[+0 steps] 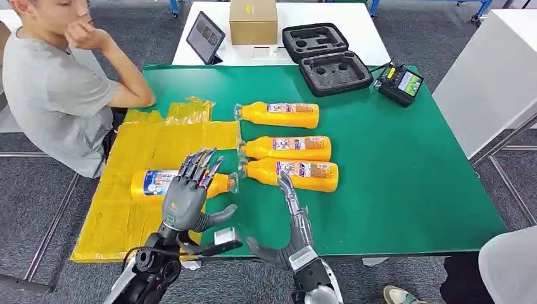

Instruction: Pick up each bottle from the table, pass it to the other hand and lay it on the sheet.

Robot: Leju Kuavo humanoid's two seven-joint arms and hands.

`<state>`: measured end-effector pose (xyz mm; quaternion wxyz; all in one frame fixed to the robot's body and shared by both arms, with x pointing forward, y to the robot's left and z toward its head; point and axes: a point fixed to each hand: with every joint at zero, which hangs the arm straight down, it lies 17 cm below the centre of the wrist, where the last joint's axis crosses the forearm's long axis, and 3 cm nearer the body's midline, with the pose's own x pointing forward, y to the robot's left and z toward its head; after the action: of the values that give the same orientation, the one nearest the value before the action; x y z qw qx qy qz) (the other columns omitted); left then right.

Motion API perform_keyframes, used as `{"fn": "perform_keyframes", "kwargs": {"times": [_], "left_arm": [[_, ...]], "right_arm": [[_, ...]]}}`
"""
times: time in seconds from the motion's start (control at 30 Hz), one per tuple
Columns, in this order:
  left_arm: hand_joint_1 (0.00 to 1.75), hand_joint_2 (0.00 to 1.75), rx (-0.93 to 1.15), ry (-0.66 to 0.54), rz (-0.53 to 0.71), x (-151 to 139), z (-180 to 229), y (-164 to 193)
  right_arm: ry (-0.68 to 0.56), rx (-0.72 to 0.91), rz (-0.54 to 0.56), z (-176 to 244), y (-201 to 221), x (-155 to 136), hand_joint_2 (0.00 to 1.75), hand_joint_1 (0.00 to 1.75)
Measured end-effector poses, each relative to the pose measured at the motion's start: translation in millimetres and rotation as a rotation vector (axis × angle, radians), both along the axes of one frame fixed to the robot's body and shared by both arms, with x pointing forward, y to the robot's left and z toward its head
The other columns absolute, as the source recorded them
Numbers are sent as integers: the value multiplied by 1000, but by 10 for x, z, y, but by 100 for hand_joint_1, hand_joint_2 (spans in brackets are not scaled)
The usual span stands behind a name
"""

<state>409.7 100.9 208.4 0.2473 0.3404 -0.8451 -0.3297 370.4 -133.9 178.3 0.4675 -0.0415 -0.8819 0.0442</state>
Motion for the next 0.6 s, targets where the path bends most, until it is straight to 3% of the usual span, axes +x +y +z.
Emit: {"fn": "perform_keyframes", "kwargs": {"times": [0.43,0.5,0.6], "left_arm": [[0,175,-83,-111,-19,-237,394,53],[0,175,-215,-73,-48,-243,421,138],[0,175,-537,72,-126,-228,363,307]], "right_arm": [[-14,-19,-39,19,-41,-15,175,0],[-78,-133,-115,75,-58,-69,175,0],[-286,-546,-218,174,117,-234,175,0]]}}
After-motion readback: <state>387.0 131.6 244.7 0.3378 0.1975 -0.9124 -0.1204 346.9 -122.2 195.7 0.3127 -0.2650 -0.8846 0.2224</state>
